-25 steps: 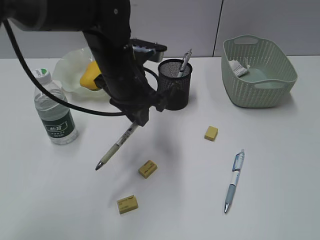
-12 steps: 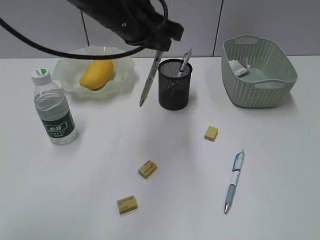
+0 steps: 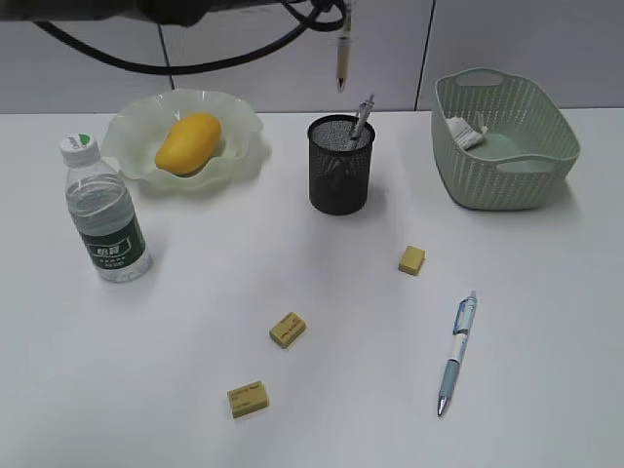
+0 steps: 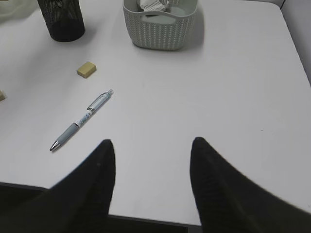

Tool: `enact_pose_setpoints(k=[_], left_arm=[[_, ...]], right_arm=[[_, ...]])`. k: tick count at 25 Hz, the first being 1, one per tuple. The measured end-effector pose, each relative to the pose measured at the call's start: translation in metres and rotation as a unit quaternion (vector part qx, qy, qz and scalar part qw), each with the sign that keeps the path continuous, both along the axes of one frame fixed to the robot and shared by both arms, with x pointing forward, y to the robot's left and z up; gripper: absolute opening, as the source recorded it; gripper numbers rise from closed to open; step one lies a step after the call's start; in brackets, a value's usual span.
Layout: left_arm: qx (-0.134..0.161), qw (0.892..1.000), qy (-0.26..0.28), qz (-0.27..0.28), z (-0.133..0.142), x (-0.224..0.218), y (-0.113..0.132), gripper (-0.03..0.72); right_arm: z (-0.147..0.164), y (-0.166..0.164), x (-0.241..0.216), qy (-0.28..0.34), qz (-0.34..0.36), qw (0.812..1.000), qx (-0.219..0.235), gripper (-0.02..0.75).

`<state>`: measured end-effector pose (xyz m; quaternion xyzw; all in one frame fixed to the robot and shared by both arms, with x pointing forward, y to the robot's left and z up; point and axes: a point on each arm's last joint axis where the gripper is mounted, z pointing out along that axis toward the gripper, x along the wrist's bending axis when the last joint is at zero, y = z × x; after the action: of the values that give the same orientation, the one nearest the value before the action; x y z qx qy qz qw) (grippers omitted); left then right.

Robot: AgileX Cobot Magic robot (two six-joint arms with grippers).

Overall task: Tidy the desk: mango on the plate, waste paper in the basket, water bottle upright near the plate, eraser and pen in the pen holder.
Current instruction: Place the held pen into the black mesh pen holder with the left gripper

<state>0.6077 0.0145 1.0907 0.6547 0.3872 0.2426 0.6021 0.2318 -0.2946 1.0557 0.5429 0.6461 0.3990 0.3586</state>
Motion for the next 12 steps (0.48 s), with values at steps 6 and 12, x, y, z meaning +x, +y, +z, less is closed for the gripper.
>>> enact_pose_setpoints(k=[6, 12], left_arm=[[-0.033, 0.998, -0.047, 0.01, -0.024, 0.016, -0.008, 0.146], [-0.041, 0.997, -0.063, 0.013, -0.052, 0.026, -0.015, 0.146]], right_arm=[[0.0, 0.0, 0.0, 0.0, 0.0, 1.0, 0.0, 0.405], [0.0, 0.0, 0.0, 0.0, 0.0, 1.0, 0.0, 0.405]])
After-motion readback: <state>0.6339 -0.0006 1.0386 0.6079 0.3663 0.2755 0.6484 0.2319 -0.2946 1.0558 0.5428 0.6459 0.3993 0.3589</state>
